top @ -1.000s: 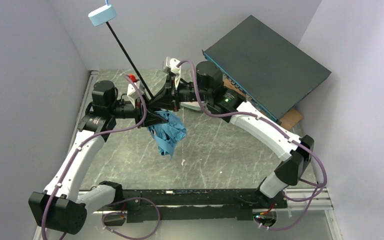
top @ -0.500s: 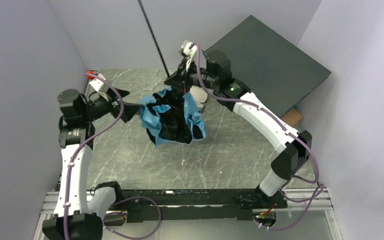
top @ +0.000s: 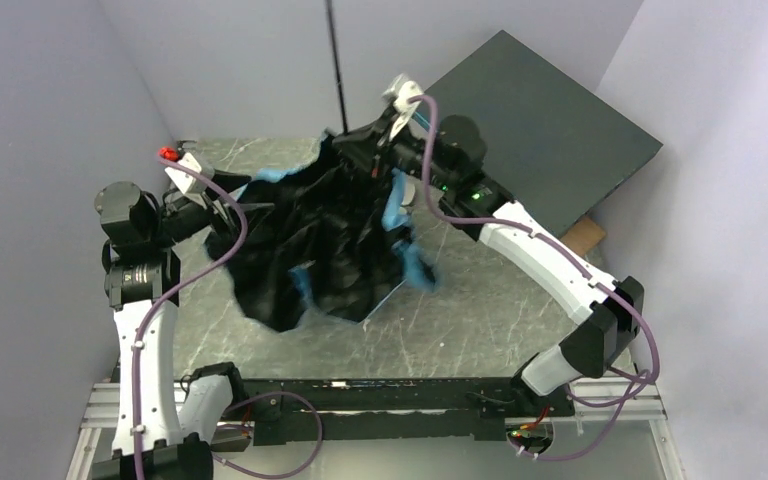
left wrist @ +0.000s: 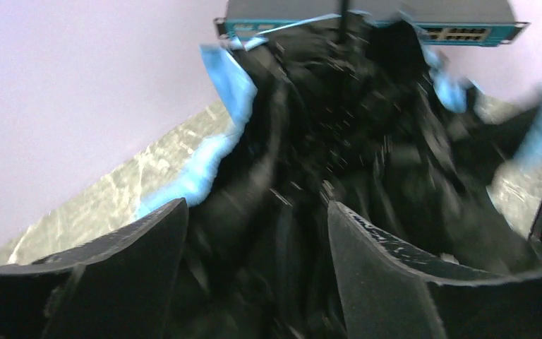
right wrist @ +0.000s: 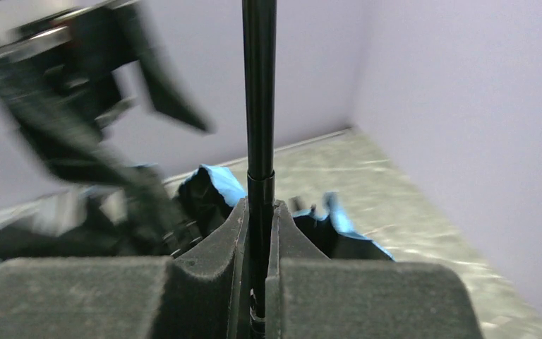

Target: Open the umbrella

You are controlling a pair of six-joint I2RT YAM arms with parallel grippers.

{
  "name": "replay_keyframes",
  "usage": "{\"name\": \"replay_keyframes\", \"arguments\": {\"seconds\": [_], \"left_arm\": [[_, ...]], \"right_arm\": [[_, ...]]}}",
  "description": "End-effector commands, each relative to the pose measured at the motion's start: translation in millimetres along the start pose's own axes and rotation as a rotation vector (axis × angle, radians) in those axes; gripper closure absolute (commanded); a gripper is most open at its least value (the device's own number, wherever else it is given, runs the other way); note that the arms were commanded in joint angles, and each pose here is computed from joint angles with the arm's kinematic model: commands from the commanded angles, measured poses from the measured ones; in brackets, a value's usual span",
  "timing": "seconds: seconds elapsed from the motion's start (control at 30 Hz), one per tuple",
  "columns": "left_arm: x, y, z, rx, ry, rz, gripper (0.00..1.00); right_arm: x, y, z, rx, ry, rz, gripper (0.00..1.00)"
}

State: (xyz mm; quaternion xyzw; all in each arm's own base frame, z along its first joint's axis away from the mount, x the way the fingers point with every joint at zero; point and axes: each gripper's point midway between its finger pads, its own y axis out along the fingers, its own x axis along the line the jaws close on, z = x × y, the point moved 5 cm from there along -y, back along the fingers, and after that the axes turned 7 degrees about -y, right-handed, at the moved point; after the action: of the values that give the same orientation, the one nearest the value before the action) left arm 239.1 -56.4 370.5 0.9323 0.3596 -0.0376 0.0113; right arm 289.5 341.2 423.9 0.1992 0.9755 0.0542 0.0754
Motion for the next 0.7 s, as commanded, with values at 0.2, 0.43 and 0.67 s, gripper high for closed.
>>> {"name": "replay_keyframes", "arguments": {"seconds": [0.2,0.43,0.67], "left_arm": [[-51,11,-22,-0.054,0.176,0.185,0.3],[-61,32,-29,-0.088,0.196,0.212,0.35],[-67,48,-41,-0.164,0.197,0.199,0.4]], "right_arm": [[26,2,-69,-0.274,-0.018,0.042,1.0],[45,7,-72,-0.288,-0.033,-0.016,1.0],[58,7,-75,-0.298,-0.033,-0.051,1.0]]}}
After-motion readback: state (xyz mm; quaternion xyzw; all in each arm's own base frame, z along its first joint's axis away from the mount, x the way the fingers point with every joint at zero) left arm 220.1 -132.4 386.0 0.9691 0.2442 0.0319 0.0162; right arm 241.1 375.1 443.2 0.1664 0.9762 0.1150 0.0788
